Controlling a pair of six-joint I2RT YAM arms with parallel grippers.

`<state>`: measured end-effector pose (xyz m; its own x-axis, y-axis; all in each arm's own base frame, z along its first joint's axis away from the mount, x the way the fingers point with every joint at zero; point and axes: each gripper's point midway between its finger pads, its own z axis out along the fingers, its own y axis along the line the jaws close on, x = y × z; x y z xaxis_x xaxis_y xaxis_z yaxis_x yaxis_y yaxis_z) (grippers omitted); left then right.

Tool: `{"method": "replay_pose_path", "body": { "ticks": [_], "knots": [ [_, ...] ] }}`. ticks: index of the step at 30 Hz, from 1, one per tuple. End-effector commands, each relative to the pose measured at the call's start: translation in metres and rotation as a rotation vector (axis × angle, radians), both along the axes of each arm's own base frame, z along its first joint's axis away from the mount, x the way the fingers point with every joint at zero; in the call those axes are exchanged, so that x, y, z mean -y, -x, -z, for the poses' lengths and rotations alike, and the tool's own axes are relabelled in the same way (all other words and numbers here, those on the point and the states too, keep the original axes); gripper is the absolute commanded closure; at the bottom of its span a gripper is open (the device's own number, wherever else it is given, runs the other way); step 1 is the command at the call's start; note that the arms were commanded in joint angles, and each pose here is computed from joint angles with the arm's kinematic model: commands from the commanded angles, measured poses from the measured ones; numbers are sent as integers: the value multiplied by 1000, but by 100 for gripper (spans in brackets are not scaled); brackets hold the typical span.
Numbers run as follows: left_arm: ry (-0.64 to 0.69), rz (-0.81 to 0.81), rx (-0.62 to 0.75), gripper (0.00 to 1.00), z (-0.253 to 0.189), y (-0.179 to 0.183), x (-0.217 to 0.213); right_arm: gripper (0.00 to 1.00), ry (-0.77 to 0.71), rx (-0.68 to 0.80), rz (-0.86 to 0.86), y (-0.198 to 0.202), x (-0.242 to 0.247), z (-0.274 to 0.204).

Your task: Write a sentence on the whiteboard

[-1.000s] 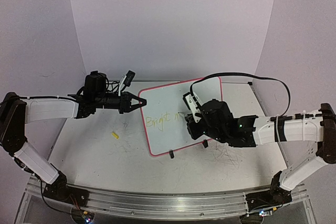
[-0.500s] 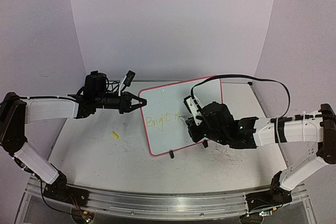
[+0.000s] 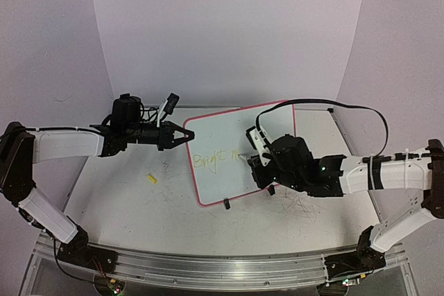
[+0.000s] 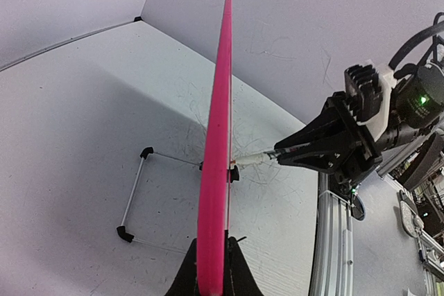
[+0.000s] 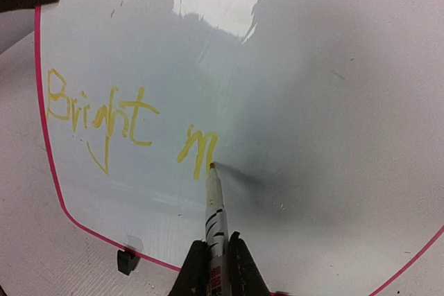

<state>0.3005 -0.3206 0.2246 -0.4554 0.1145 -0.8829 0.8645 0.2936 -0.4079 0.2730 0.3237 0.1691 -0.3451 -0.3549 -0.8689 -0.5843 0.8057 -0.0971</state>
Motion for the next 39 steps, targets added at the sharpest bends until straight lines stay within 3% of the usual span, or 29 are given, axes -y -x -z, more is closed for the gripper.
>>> {"method": "replay_pose_path", "body": {
  "ticks": [1,6,21,27,39],
  "knots": [
    [-83,-15,104,100,12,-5,-3,100,-150,102,-20,4,6,-61],
    [-85,-16,106,100,12,-5,-3,100,-128,126,7,-2,23,-59],
    [-95,-25,108,100,11,-5,-3,100,-77,81,-127,8,1,-32],
    [-107,-28,102,100,12,-5,-3,100,-55,94,-37,-3,13,-30],
    [-109,-24,97,100,14,-4,-2,100,-48,98,-33,-5,12,-32]
  ]
}}
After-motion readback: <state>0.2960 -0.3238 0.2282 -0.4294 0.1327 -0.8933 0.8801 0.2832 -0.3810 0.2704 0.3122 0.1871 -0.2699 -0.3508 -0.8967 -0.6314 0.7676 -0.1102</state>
